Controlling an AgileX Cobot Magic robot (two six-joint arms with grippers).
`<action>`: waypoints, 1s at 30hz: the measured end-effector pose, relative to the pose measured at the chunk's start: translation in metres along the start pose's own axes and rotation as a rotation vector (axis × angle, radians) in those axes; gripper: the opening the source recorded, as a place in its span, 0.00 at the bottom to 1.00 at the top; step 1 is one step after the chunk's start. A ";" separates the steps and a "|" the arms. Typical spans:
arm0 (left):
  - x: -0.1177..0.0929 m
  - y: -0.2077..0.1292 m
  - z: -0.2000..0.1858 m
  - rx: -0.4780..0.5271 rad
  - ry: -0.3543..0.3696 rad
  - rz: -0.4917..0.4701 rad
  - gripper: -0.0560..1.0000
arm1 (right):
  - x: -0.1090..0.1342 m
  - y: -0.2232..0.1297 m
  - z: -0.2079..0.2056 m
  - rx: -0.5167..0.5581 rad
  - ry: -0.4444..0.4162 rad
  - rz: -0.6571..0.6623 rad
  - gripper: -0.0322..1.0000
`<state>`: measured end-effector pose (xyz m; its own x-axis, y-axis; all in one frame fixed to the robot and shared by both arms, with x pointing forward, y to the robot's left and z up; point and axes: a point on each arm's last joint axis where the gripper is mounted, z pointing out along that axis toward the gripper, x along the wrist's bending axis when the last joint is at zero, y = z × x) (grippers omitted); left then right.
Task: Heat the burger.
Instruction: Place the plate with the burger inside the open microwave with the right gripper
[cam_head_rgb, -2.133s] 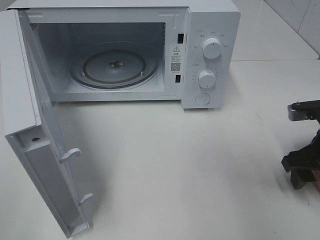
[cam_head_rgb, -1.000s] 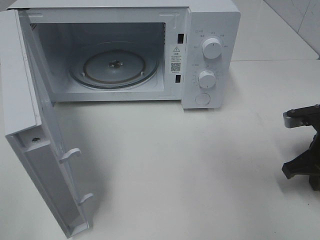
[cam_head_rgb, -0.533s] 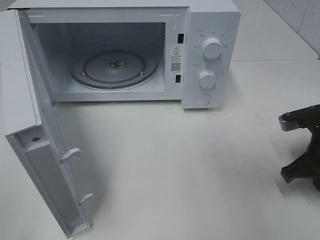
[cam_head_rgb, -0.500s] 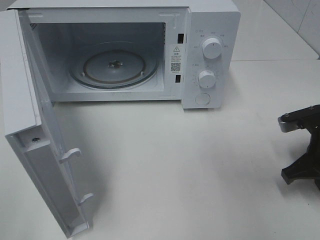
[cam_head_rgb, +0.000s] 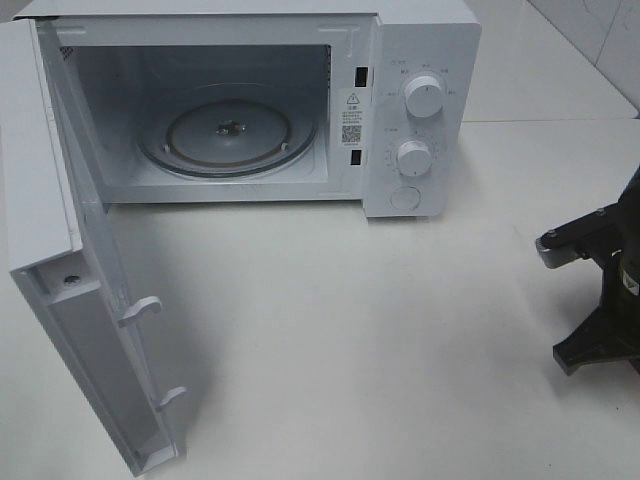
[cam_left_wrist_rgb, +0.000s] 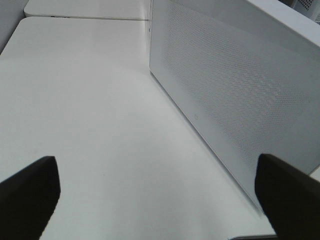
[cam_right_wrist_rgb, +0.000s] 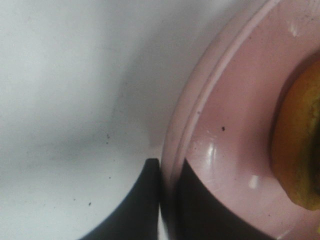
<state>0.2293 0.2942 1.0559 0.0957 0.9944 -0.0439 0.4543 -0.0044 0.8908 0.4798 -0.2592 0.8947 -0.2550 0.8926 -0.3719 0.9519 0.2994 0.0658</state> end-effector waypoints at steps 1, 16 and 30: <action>0.000 0.000 0.000 0.000 0.000 0.000 0.98 | -0.001 0.000 -0.007 -0.022 -0.013 -0.001 0.05; 0.000 0.000 0.000 0.000 0.000 0.000 0.98 | -0.006 -0.009 -0.037 -0.046 -0.080 -0.002 0.05; 0.000 0.000 0.000 0.000 0.000 0.000 0.98 | 0.028 -0.014 -0.058 -0.084 -0.099 -0.148 0.06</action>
<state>0.2293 0.2942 1.0559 0.0957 0.9944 -0.0439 0.4543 -0.0044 0.8908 0.4497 -0.2193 0.9369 -0.3698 0.8004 -0.4719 0.8865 0.4560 0.0789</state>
